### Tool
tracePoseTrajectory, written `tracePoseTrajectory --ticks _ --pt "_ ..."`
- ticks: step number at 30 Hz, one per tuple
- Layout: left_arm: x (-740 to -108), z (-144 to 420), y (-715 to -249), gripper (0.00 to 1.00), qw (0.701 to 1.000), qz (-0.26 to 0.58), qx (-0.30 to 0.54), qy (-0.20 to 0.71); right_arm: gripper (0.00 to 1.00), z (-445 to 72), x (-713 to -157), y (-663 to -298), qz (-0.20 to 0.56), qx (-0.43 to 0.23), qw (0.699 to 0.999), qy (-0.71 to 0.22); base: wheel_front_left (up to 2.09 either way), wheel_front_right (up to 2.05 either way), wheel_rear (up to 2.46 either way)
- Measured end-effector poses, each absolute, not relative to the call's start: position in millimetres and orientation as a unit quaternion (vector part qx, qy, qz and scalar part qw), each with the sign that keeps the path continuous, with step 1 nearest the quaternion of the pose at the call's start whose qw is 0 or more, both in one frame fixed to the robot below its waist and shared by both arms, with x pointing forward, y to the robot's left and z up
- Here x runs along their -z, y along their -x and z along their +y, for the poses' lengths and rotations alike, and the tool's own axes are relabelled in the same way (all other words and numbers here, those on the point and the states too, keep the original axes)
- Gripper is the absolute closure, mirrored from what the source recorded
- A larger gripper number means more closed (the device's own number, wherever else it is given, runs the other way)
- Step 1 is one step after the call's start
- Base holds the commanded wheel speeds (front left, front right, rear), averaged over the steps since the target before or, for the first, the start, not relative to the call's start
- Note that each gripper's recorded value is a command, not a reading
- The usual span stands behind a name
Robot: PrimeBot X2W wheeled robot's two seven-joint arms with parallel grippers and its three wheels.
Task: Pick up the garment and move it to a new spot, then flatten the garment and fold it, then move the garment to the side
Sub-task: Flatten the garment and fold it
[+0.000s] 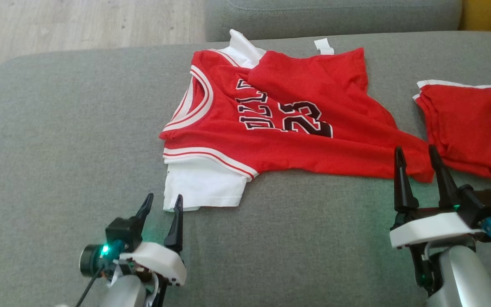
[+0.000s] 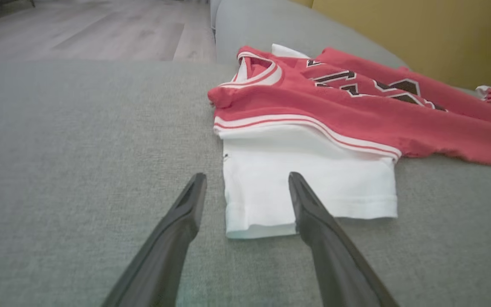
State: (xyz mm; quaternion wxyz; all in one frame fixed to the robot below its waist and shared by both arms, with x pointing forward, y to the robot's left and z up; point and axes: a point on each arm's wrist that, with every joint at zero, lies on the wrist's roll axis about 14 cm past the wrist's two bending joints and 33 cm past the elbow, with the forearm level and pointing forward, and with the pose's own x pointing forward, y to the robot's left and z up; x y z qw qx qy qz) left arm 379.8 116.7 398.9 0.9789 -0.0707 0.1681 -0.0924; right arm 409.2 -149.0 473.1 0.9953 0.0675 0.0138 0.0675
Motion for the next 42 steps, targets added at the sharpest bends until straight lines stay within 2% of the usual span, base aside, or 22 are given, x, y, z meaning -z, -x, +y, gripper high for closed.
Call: tracePoseTrajectory --ticks 12,14,15,22,33,42 --pt "-364.0 109.1 -382.9 0.00 0.961 0.252 0.102 0.057 0.00 -159.9 -466.2 -405.6 0.023 -0.051 0.996 -0.070 0.00 0.00 0.00" --pt "-365.6 106.6 -387.1 0.89 0.960 0.251 0.107 0.062 0.00 -161.8 -464.8 -405.4 0.025 -0.049 0.996 -0.070 0.00 0.00 0.00" --pt "-367.1 106.5 -389.2 1.00 0.961 0.247 0.106 0.066 0.00 -162.8 -464.1 -405.5 0.026 -0.047 0.996 -0.070 0.00 0.00 0.00" --pt "-388.7 114.1 -400.5 1.00 0.975 0.184 0.085 0.095 0.00 -162.8 -451.3 -403.9 0.046 -0.045 0.995 -0.071 0.00 0.00 0.00" --pt "-475.8 141.0 -427.7 1.00 0.990 0.027 0.047 0.126 0.00 -177.5 -401.1 -394.7 0.148 -0.016 0.986 -0.069 0.00 0.00 0.00" --pt "-467.5 143.3 -410.5 1.00 0.990 0.034 0.043 0.127 0.00 -167.8 -377.4 -399.4 0.204 -0.016 0.974 -0.100 0.00 0.00 0.00"
